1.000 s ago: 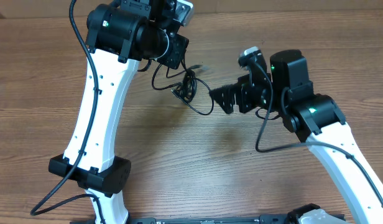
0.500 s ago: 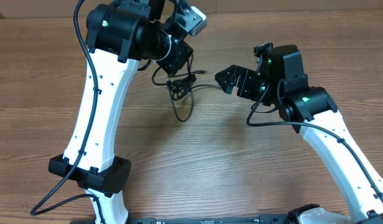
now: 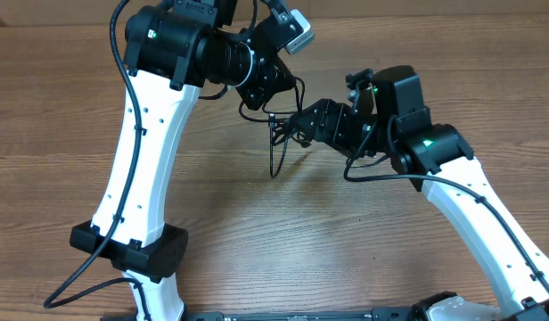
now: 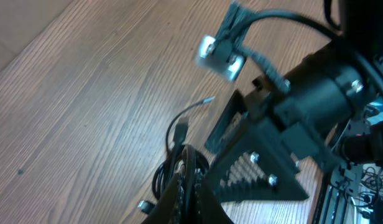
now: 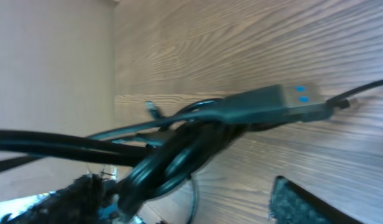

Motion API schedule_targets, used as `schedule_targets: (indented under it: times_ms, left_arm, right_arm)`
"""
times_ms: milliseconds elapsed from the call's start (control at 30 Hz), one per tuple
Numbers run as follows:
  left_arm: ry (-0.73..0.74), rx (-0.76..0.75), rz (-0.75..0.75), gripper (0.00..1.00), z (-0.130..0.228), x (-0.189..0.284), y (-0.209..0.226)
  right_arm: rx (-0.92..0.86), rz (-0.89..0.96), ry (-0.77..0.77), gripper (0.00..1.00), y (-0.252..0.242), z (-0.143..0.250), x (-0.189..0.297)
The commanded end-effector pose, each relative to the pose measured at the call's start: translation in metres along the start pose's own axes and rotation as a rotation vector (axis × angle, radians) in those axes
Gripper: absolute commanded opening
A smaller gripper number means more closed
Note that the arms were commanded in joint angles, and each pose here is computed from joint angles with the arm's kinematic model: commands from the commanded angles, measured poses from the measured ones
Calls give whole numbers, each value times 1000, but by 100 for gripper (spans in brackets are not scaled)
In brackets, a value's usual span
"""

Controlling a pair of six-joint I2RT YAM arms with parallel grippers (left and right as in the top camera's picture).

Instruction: Untangle cables

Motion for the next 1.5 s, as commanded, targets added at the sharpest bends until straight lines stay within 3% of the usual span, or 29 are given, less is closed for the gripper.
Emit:
schedule_targets:
  times_ms: [0,67,233,333,400,600,767,967,1000,1067,1100,1233,1467]
  left_arm:
    - [-45,-51,93,4,-9,-5,-16]
    - [-50,-63,122,4,-12,-8,-23]
    - [-42,-92,150,4,-16,-15,-37]
    - [-37,-104,159,4,-17,-18,-42]
    - [-36,-104,157,4,-17,-18,-42]
    - [25,-97,29,4,-13,-19,-31]
    - [131,38,-182,4,-2,-17,-15]
    - [245,122,-279,30,15,-10,-7]
    - [258,127,-274,37,17,-10,-8]
    - [280,145,-268,62,22,-8,-7]
    - [288,151,-267,67,24,-7,-7]
    - [272,165,-212,78,24,-7,-9]
    - [218,161,-129,87,18,-8,-14]
  right_arm:
    - [35,-27,9,81,11,4,-6]
    - [44,-18,-7,79,12,4,-7]
    - [47,18,-48,62,10,0,-9]
    - [44,35,-58,22,7,-2,-11]
    - [42,37,-54,4,6,-2,-12]
    - [28,55,-36,4,3,0,-14]
    - [27,66,-25,4,1,2,-14]
    - [13,91,-64,4,-7,-6,-9]
    - [9,95,-73,4,-8,-8,-7]
    - [5,99,-97,4,-11,-14,-4]
    - [3,99,-107,4,-13,-17,-2]
    - [31,96,-163,4,-19,-31,7]
    - [145,60,-259,4,-23,-54,22]
Point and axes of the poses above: each gripper's point midway between its finger pads, its own x axis back along the fingers, its own y axis along the line the jaws close on, z = x × y, the point moved 9 cm from there along x, back along the fingers
